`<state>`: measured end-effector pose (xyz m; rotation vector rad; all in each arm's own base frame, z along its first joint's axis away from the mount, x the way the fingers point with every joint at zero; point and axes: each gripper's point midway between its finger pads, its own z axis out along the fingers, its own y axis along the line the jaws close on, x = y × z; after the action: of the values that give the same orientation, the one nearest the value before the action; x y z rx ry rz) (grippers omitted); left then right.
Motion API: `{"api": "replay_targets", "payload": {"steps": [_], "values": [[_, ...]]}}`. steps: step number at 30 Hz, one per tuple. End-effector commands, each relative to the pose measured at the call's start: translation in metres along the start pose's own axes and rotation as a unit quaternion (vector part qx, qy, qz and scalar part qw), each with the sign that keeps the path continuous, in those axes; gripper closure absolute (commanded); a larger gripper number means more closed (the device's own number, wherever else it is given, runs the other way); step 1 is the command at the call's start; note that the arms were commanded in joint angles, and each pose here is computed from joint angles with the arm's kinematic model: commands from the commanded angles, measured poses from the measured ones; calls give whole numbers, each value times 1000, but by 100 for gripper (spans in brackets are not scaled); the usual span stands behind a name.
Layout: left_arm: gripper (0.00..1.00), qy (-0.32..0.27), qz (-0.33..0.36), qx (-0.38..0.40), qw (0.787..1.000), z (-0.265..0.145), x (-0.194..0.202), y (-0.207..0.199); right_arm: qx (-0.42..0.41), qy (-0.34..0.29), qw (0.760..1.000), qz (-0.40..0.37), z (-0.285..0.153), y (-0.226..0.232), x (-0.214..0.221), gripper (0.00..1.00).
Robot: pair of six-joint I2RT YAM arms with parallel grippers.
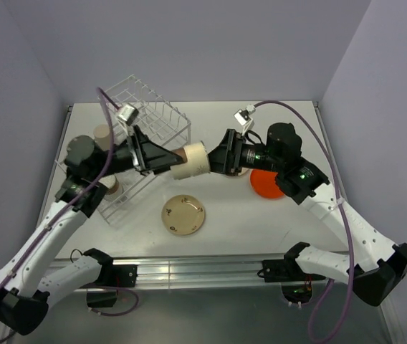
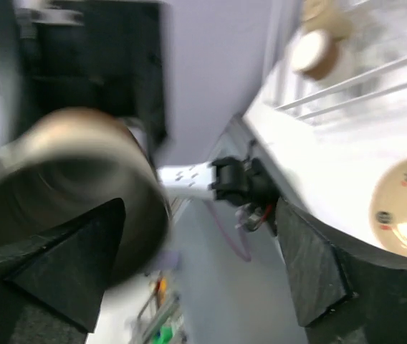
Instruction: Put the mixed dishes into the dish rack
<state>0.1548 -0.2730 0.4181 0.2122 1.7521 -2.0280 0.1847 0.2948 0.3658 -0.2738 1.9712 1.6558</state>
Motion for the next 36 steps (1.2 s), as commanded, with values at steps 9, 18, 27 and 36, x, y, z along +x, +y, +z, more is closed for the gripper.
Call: {"api": "replay_targets", "payload": {"steps": [9,18,27,36], "values": [[100,-195,98,-349,911,-121,-73,44,175,-121,976,-45,-69,-46,-43,4],[100,-341,82,-587,730,-233,-86,85,218,-107,968,-58,-93,-68,-36,5],[100,-265,51,-642,718,-238,-81,139,238,-95,964,-69,-99,-83,-33,5],[100,-216,32,-658,721,-229,-101,176,247,-94,962,-69,-102,-88,-33,6]]}}
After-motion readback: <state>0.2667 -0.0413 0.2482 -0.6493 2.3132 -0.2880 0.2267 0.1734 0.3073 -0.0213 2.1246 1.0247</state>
